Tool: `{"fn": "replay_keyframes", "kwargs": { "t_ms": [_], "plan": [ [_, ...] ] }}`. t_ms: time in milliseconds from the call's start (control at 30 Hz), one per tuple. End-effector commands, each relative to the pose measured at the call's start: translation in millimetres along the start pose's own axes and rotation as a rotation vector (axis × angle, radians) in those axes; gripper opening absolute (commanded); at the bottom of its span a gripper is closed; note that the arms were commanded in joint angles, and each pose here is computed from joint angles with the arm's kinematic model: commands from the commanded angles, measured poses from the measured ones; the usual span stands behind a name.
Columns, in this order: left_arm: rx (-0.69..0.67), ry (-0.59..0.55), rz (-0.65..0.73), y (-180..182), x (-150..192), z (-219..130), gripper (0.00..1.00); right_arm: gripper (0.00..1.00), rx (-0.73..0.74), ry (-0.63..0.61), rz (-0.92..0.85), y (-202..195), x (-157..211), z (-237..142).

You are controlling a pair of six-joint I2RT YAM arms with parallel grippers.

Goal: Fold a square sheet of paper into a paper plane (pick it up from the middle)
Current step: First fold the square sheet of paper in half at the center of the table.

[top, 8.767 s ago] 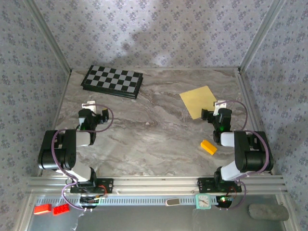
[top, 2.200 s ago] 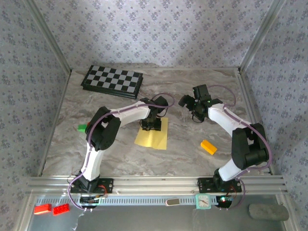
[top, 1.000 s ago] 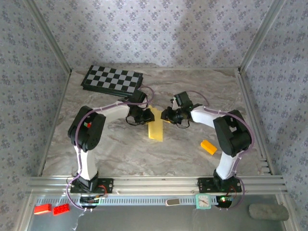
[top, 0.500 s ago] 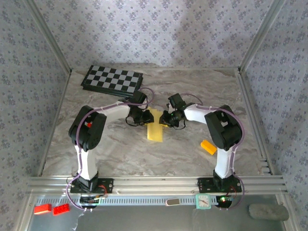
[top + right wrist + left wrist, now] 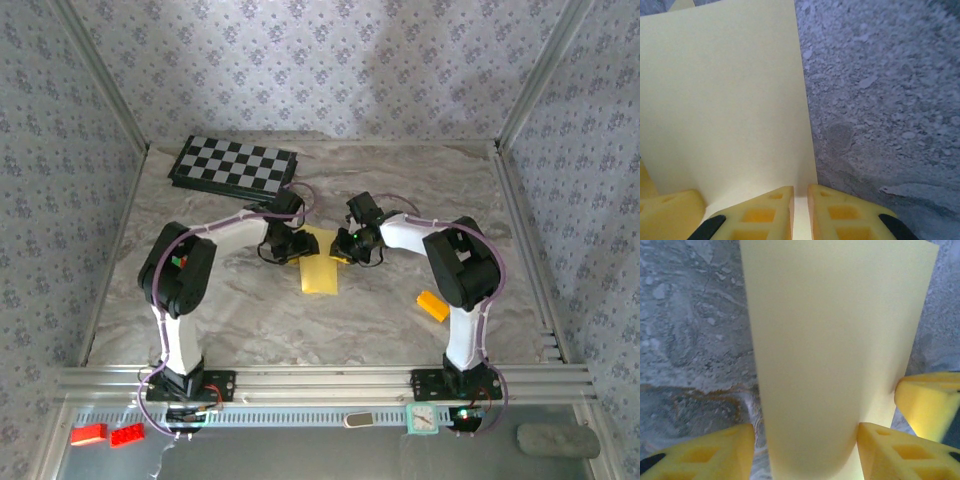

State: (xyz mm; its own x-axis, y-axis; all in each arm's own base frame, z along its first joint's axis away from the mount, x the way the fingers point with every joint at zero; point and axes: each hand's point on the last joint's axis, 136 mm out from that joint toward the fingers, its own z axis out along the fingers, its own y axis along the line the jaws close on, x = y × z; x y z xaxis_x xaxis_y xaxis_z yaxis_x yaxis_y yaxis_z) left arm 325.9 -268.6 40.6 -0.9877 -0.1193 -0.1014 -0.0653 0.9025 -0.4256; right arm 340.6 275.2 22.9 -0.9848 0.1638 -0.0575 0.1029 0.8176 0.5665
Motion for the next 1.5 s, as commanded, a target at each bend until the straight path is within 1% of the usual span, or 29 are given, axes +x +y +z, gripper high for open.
{"fn": "replay_keyframes", "kwargs": {
  "t_ms": [0,67,167,367,500,633,833,1067,1300,1467],
  "plan": [
    [-0.022,-0.015,-0.022,3.1,6.7,-16.6,0.59,0.18,0.046,0.025,0.036,-8.9,5.3,7.3],
    [-0.031,-0.018,-0.025,3.9,9.3,-18.6,0.63,0.18,0.025,0.023,0.029,-3.6,4.0,6.0],
    [-0.038,-0.021,-0.021,3.6,12.9,-19.0,0.67,0.18,-0.031,0.015,0.005,9.3,1.2,3.0],
    [-0.058,-0.014,-0.018,7.4,14.3,-11.3,0.68,0.18,-0.128,0.003,-0.051,34.3,-2.4,-4.7],
    [-0.080,-0.024,-0.020,12.3,12.8,-10.9,0.64,0.18,-0.150,-0.003,-0.069,41.1,-3.9,-8.2],
    [-0.120,-0.029,-0.032,21.8,12.9,-9.1,0.56,0.20,-0.156,-0.002,-0.075,42.3,-3.7,-8.7],
    [-0.179,-0.040,-0.053,36.5,13.8,-5.6,0.43,0.22,-0.130,-0.056,-0.086,40.5,-13.0,-19.9],
    [-0.197,-0.052,-0.082,43.6,11.9,-1.8,0.34,0.22,-0.112,-0.084,-0.077,35.4,-18.5,-26.5],
    [-0.212,-0.055,-0.109,47.3,11.1,1.6,0.33,0.22,-0.110,-0.085,-0.069,33.2,-18.9,-25.1],
    [-0.224,-0.043,-0.129,50.2,12.9,6.0,0.38,0.22,-0.110,-0.083,-0.066,32.4,-18.8,-23.7]
  ]
}}
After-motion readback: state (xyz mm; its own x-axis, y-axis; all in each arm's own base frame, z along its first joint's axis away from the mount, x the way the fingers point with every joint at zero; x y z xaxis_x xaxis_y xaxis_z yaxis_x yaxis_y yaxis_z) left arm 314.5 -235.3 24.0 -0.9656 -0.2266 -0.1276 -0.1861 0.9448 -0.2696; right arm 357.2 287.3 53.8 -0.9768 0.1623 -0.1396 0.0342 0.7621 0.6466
